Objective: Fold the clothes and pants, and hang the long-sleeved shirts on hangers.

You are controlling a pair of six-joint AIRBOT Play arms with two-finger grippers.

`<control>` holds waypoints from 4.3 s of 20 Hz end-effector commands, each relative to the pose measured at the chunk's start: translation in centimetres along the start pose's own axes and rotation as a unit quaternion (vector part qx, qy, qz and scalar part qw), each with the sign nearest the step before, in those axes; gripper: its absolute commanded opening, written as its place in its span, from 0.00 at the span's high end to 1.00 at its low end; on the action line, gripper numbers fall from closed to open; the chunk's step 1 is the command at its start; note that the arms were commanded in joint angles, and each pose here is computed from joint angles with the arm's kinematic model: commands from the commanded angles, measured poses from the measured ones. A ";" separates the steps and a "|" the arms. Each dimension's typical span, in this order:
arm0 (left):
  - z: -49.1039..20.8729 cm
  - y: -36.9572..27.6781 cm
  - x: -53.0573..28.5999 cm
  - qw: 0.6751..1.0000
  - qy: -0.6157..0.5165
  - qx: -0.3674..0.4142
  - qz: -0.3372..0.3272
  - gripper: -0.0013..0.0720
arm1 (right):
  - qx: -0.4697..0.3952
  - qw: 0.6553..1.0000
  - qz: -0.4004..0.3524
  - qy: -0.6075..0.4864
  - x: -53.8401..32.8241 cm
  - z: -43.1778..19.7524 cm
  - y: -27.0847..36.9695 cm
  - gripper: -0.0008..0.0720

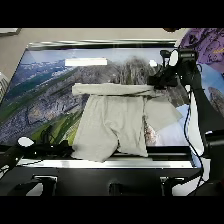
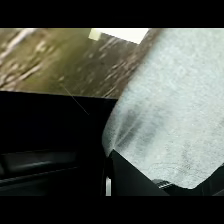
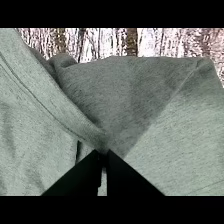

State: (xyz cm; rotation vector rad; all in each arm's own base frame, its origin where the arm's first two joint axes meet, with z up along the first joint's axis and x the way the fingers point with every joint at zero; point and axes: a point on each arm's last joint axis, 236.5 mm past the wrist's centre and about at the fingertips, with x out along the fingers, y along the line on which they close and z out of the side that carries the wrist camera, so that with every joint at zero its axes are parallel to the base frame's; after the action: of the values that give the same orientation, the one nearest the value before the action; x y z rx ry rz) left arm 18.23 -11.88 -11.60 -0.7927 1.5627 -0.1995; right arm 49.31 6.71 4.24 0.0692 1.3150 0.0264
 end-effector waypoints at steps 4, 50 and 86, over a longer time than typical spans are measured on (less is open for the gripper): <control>12.6 -4.2 -6.9 0.980 -0.198 0.014 -0.013 0.97 | 0.000 1.000 -0.009 0.016 -0.1 -0.8 -0.4 0.95; 2.2 -9.1 4.4 0.993 -0.106 -0.025 -0.037 0.07 | -0.024 0.997 -0.028 0.062 -0.8 -3.1 -1.4 0.95; 17.8 -21.0 -36.0 0.874 -0.407 0.203 0.169 0.97 | 0.059 0.970 -0.022 -0.237 -26.3 -3.8 -3.3 0.94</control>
State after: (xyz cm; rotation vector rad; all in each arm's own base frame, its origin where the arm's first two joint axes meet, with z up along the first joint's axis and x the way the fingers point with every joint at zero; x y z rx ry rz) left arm 35.20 -0.53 32.98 -0.2313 0.6522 0.0702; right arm 33.79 0.47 36.62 0.1316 0.5816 -0.0966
